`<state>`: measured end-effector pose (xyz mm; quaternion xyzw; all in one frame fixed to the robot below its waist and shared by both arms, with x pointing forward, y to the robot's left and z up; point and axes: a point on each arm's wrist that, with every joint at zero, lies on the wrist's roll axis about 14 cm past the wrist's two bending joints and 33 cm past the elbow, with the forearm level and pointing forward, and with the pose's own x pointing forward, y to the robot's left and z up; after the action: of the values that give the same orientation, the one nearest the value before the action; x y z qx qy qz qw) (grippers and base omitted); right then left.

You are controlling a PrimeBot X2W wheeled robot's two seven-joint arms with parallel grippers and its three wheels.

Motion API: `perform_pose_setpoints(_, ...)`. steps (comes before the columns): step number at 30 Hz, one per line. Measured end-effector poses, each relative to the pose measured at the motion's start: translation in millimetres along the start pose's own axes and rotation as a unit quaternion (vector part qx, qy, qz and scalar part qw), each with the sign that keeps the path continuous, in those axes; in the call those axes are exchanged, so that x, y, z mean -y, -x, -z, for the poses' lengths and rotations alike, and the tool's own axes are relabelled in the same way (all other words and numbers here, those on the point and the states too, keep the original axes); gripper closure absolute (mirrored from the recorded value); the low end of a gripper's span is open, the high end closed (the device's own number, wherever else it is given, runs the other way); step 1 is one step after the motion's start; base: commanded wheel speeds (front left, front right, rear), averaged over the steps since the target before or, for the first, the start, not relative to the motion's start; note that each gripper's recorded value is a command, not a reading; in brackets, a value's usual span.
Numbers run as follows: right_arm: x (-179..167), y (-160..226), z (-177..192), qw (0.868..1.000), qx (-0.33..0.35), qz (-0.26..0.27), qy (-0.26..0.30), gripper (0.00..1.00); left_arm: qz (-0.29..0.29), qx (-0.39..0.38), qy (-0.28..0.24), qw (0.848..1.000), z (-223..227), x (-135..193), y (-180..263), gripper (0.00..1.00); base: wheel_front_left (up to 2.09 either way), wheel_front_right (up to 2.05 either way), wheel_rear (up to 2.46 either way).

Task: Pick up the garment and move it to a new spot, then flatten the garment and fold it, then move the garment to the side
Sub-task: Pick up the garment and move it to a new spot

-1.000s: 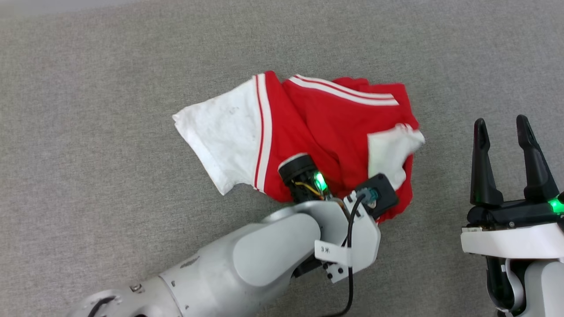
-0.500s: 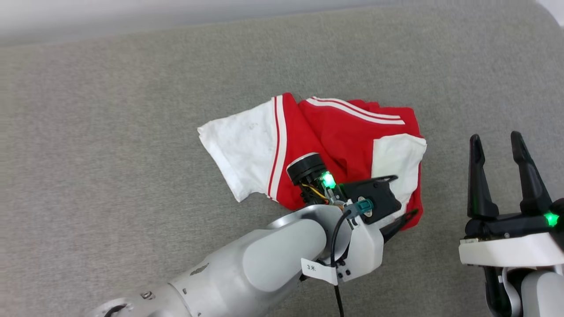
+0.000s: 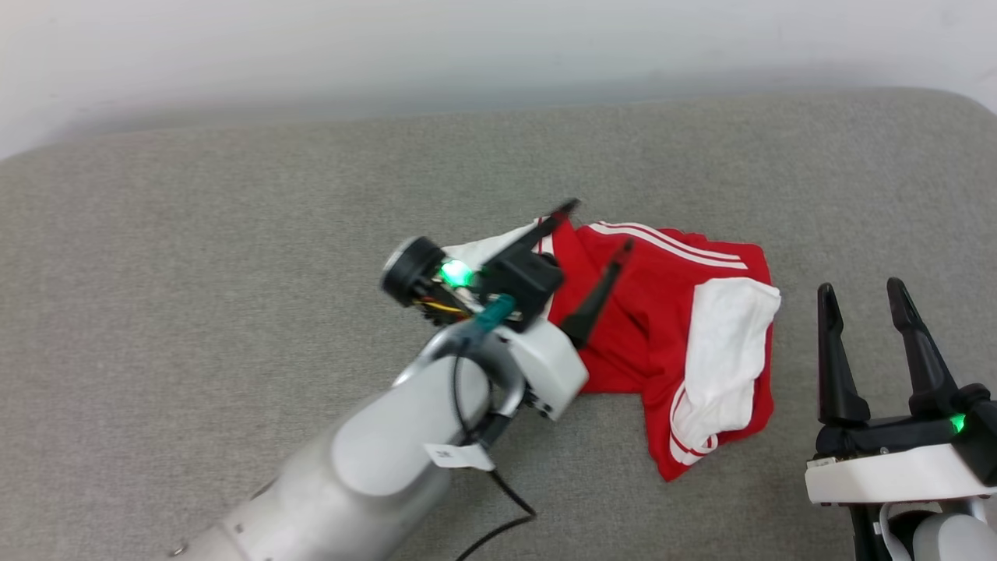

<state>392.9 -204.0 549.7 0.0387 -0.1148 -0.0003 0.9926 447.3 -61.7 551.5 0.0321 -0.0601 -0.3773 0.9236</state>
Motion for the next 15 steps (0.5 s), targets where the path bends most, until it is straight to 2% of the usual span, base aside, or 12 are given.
perform_pose_setpoints(7, -9.3, 2.8, -0.9, 1.0, 0.0, -0.013, -0.002, 0.0, -0.154, 0.031, -0.017, 0.987, -16.1, -73.3, 52.6, 0.0, 0.0, 0.0, 0.0)
perform_pose_setpoints(15, -17.4, 3.6, -1.4, 1.0, 0.0, -0.025, -0.003, 0.0, -0.308, 0.027, -0.02, 0.951, -9.5, -131.7, 136.2, 0.0, 0.0, 0.0, 0.0)
